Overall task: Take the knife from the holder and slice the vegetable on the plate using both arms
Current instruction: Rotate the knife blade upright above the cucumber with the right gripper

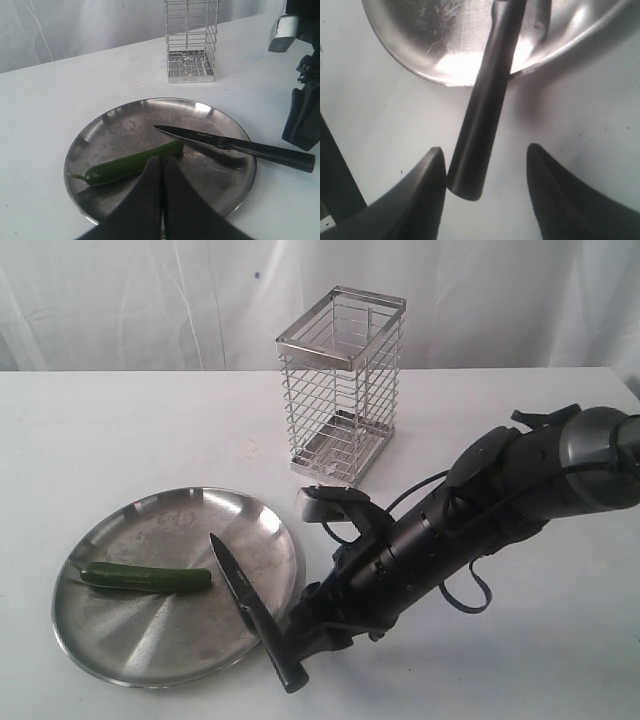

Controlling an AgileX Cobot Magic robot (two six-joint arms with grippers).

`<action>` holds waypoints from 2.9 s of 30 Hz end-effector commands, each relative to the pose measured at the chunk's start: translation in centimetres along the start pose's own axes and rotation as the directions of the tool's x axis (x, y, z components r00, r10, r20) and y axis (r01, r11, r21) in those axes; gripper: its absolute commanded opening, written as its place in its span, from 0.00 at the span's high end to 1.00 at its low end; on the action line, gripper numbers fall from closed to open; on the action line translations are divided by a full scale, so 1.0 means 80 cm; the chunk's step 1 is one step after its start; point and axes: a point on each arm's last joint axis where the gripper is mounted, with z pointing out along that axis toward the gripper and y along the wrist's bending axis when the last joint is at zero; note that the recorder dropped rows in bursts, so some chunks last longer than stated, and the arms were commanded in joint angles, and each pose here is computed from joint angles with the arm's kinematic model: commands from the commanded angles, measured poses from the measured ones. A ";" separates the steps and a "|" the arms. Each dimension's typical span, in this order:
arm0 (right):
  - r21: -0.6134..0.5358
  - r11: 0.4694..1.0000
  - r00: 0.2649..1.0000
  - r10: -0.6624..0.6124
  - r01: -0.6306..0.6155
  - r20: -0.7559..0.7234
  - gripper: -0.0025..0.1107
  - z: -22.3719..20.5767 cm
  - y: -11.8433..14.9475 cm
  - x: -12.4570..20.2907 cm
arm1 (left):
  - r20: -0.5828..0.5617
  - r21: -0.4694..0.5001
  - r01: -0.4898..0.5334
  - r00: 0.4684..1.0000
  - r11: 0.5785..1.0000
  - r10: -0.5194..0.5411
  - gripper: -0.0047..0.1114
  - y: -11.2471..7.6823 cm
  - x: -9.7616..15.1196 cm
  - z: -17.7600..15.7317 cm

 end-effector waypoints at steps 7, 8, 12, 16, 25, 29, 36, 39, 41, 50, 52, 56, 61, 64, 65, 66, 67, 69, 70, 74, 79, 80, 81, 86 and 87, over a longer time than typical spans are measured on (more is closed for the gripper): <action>-0.089 0.996 0.998 -0.006 0.012 0.060 0.56 -0.002 0.007 -0.008 | 0.006 -0.005 0.007 1.000 1.000 -0.007 0.96 0.000 0.000 0.000; -0.085 0.996 0.998 -0.006 0.011 0.061 0.56 -0.002 0.007 -0.008 | 0.006 -0.005 0.007 1.000 1.000 -0.007 0.96 0.000 0.000 0.000; -0.077 0.997 0.998 -0.005 0.009 0.059 0.56 0.001 0.004 -0.008 | 0.006 -0.005 0.007 1.000 1.000 -0.007 0.96 0.000 0.000 0.000; -0.079 0.997 0.999 0.011 -0.008 0.040 0.56 0.008 -0.002 -0.005 | 0.006 -0.005 0.007 1.000 1.000 -0.007 0.96 0.000 0.000 0.000; -0.114 0.993 0.998 0.015 -0.008 0.060 0.56 0.019 -0.007 -0.007 | 0.006 -0.005 0.007 1.000 1.000 -0.007 0.96 0.000 0.000 0.000; -0.134 0.991 0.998 0.021 -0.014 0.052 0.56 0.026 -0.009 -0.008 | 0.006 -0.005 0.007 1.000 1.000 -0.007 0.96 0.000 0.000 0.000; -0.147 0.989 1.000 0.024 -0.020 0.021 0.56 0.040 -0.009 -0.006 | 0.006 -0.005 0.007 1.000 1.000 -0.007 0.96 0.000 0.000 0.000; -0.151 0.988 0.999 0.036 -0.033 0.016 0.56 0.044 -0.010 -0.004 | 0.006 -0.005 0.007 1.000 1.000 -0.007 0.96 0.000 0.000 0.000; -0.152 0.988 0.999 0.039 -0.036 0.016 0.56 0.045 -0.011 -0.004 | 0.006 -0.005 0.007 1.000 1.000 -0.007 0.96 0.000 0.000 0.000; -0.173 0.984 0.999 0.048 -0.044 0.018 0.70 0.044 -0.008 -0.005 | 0.006 -0.005 0.007 1.000 1.000 -0.007 0.96 0.000 0.000 0.000; -0.173 0.984 0.999 0.048 -0.044 0.018 0.75 0.044 -0.008 -0.005 | 0.006 -0.005 0.007 1.000 1.000 -0.007 0.96 0.000 0.000 0.000; -0.179 0.982 0.998 0.063 -0.057 0.031 0.84 0.044 -0.008 -0.007 | 0.006 -0.005 0.007 1.000 1.000 -0.007 0.96 0.000 0.000 0.000; -0.134 0.991 0.996 0.038 -0.026 0.085 0.95 0.030 -0.002 -0.015 | 0.006 -0.005 0.007 1.000 1.000 -0.007 0.96 0.000 0.000 0.000; -0.118 0.993 0.993 0.009 0.005 0.116 0.98 0.018 0.006 -0.020 | 0.006 -0.005 0.007 1.000 1.000 -0.007 0.96 0.000 0.000 0.000; -0.116 0.993 0.991 -0.007 0.023 0.132 0.98 0.011 0.012 -0.023 | 0.006 -0.005 0.007 1.000 1.000 -0.007 0.96 0.000 0.000 0.000; -0.115 0.993 0.989 -0.018 0.035 0.145 0.98 0.005 0.016 -0.025 | 0.006 -0.005 0.007 1.000 1.000 -0.007 0.96 0.000 0.000 0.000; -0.109 0.993 0.988 -0.027 0.045 0.155 0.98 0.001 0.019 -0.026 | 0.006 -0.005 0.007 1.000 1.000 -0.007 0.96 0.000 0.000 0.000; -0.066 0.996 0.982 -0.043 0.056 0.181 0.98 -0.007 0.021 -0.027 | 0.006 -0.005 0.007 1.000 1.000 -0.007 0.96 0.000 0.000 0.000; -0.017 0.998 0.978 -0.048 0.052 0.204 0.98 -0.013 0.020 -0.026 | 0.006 -0.005 0.007 1.000 1.000 -0.007 0.96 0.000 0.000 0.000; 0.030 0.998 0.970 -0.053 0.047 0.236 0.98 -0.029 0.031 -0.017 | 0.006 -0.005 0.007 1.000 1.000 -0.007 0.96 0.000 0.000 0.000; 0.097 0.994 0.966 -0.077 0.054 0.249 0.98 -0.038 0.057 -0.008 | 0.006 -0.005 0.007 1.000 1.000 -0.007 0.96 0.000 0.000 0.000; 0.117 0.991 0.963 -0.090 0.061 0.255 0.98 -0.040 0.064 -0.007 | 0.006 -0.005 0.007 1.000 1.000 -0.007 0.96 0.000 0.000 0.000; 0.134 0.989 0.959 -0.100 0.066 0.264 0.98 -0.040 0.082 -0.005 | 0.006 -0.005 0.007 1.000 1.000 -0.007 0.96 0.000 0.000 0.000; 0.209 0.976 0.937 -0.128 0.062 0.324 0.98 -0.013 0.135 0.002 | 0.006 -0.005 0.007 1.000 1.000 -0.007 0.96 0.000 0.000 0.000; 0.210 0.978 0.935 -0.066 -0.010 0.349 0.98 -0.003 0.139 0.006 | 0.006 -0.005 0.007 1.000 1.000 -0.007 0.96 0.000 0.000 0.000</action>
